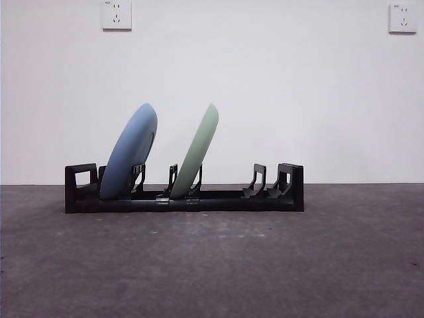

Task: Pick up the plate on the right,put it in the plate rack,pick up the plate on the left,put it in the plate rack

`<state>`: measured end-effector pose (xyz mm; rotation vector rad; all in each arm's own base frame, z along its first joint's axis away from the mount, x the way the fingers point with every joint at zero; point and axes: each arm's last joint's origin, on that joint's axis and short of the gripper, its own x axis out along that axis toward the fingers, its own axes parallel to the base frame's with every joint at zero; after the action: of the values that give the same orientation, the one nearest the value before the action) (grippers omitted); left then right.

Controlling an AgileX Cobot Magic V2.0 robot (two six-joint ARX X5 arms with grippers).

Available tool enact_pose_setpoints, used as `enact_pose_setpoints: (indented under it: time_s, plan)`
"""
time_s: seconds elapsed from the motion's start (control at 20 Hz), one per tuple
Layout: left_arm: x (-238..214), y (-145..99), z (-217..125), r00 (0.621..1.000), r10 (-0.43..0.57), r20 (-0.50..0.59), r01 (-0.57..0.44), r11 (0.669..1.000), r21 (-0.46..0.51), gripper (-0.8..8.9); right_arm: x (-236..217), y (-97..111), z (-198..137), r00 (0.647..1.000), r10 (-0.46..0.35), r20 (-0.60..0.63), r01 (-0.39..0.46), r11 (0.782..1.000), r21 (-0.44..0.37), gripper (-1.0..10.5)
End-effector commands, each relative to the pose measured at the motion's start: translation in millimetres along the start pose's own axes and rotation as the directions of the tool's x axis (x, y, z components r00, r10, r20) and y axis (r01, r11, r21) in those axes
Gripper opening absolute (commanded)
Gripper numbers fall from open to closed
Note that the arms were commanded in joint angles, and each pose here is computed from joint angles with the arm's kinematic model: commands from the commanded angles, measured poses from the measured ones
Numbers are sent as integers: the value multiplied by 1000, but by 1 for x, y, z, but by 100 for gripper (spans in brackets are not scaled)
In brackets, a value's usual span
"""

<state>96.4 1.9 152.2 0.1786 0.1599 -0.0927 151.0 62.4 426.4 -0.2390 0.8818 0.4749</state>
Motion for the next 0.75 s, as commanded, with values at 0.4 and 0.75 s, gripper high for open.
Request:
enact_pose_setpoints:
  time_s: [0.4, 0.75]
  plan:
    - [4, 0, -7, 998, -10, -65, 7, 999, -41, -4, 2, 0, -3, 1000, 3, -29, -3, 1000, 8, 1]
    - [6, -1, -9, 996, -15, -91, 11, 999, -45, -4, 1, -1, 2, 999, -17, 29, 19, 998, -59, 1]
